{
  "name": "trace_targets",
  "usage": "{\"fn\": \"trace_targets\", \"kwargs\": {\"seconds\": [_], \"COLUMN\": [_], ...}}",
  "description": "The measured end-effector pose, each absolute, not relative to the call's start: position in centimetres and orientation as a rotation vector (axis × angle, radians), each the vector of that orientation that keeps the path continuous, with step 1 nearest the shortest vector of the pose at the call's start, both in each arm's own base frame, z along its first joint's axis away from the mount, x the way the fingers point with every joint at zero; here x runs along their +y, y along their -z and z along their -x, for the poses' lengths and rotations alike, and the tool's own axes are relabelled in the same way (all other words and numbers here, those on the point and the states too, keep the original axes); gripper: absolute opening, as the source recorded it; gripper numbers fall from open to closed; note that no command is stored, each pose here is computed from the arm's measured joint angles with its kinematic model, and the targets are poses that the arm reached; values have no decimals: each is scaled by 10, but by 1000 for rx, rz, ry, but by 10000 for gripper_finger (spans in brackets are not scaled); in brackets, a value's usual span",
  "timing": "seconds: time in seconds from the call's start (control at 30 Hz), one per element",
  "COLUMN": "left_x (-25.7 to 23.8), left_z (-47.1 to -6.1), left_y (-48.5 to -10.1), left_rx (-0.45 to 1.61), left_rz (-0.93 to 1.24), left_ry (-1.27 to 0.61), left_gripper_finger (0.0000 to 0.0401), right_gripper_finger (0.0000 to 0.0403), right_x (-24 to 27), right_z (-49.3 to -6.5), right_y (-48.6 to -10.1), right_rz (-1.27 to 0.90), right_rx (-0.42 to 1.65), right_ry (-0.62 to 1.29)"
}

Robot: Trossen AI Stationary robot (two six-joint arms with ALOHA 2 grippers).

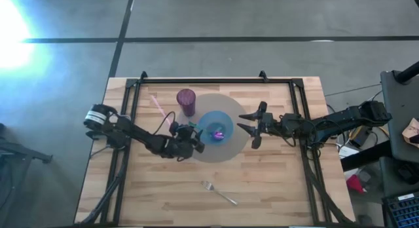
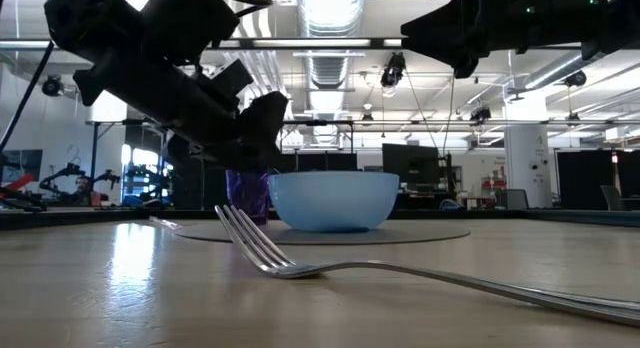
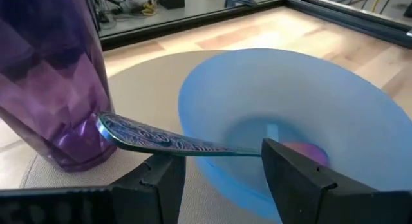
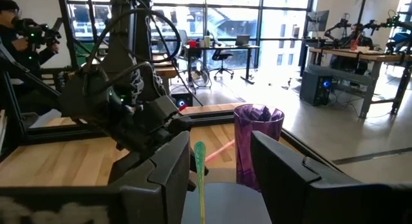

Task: Pick & Place Utensil
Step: Put the violet spoon into the blue bowl on the gray mat, then put the violet straw into the violet cup on the gray mat

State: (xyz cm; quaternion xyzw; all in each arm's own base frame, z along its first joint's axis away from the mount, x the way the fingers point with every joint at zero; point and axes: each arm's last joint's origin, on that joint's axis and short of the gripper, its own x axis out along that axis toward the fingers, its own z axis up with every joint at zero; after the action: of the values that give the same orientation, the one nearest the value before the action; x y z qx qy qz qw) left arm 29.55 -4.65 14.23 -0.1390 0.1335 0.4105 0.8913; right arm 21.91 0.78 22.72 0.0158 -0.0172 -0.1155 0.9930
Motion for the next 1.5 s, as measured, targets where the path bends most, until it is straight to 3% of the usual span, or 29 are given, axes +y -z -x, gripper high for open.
{"fn": "trace_targets", "kwargs": {"seconds": [1.5], "left_x": [-47], "left_z": [-285], "left_y": [-162], "left_rx": [481], "left_rz": [213], "left_ry": [-681], "left_gripper_finger": [193], "right_gripper_finger": [160], "right_x": [8], "right_z": [-219], "right_y": [-228], "right_rz": [-34], "right_rx": [-44], "right_ry": [232]}}
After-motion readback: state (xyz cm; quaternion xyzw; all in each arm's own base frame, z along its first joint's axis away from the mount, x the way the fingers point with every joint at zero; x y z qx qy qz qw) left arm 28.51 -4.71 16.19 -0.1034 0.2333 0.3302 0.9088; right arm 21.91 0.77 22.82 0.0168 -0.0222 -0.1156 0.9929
